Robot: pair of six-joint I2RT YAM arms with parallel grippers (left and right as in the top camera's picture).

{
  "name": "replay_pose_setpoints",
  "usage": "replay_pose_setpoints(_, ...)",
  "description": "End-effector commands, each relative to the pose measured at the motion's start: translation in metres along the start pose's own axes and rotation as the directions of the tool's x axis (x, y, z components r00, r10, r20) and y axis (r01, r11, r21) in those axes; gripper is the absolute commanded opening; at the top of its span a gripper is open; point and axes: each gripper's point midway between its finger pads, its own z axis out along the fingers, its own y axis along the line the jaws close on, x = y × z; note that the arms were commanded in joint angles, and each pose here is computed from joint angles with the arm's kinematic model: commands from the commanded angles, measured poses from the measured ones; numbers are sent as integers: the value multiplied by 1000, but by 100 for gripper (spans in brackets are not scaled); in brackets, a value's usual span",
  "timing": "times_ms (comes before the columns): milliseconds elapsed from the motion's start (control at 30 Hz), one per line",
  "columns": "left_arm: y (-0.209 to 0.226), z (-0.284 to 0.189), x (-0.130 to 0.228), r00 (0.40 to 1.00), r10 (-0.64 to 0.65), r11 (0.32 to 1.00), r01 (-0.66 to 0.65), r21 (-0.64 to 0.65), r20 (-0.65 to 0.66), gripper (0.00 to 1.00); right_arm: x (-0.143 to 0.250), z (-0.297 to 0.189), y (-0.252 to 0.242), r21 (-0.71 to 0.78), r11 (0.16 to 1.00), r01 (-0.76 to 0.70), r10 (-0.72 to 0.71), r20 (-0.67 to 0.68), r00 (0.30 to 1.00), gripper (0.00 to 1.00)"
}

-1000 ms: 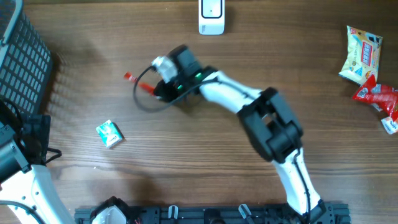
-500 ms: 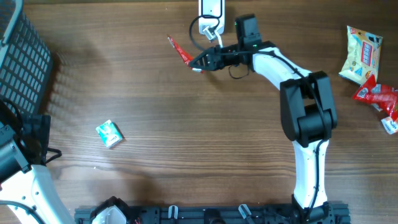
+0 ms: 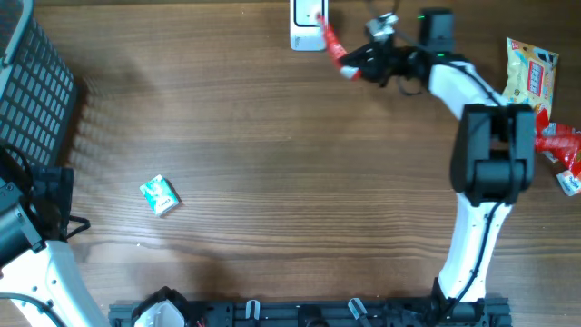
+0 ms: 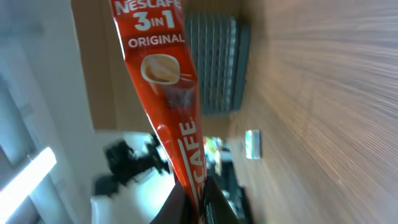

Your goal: Scan the item barcode

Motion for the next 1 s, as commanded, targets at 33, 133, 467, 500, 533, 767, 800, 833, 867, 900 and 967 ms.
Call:
replay_pose_setpoints(33,-2,-2,-3,1000,-16,1000,16,9,3,100,-6,-45,30,-46,983,-179,181,36,983,4)
replay_pose_setpoints(133,-2,-2,-3,1000,-16,1000,16,9,3,100,-10,-61,30,-55,975,-217,220,66,973,4)
replay_pose_setpoints(467,-2,-2,-3,1000,-16,1000,16,9,3,100,-12,-67,30,-62,960,-272,276,74,958,4)
replay_pose_setpoints(500,-2,-2,-3,1000,-16,1000,16,9,3,100,-12,-67,30,-63,959,-277,281,75,957,4)
replay_pose_setpoints(533,-2,-2,-3,1000,-16,1000,16,9,3,100,-12,-68,30,-63,958,-280,284,75,956,4)
replay_pose_setpoints(767,-2,-2,-3,1000,-16,1000,16,9,3,100,-16,-77,33,-67,955,-290,295,90,951,4)
replay_pose_setpoints(800,-2,-2,-3,1000,-16,1000,16,9,3,100,-17,-80,34,-68,955,-290,296,96,951,4)
replay_pose_setpoints(833,-2,-2,-3,1000,-16,1000,16,9,3,100,-18,-83,35,-69,955,-289,295,102,950,4)
replay_pose_setpoints(867,-2,-2,-3,1000,-16,1000,16,9,3,100,-19,-87,36,-70,954,-292,298,108,948,4)
replay_pose_setpoints(900,-2,-2,-3,1000,-16,1000,16,9,3,100,-20,-90,36,-73,952,-296,303,113,946,4)
replay_pose_setpoints(967,-2,-2,-3,1000,-16,1000,16,9,3,100,-21,-96,38,-75,954,-292,299,125,946,4)
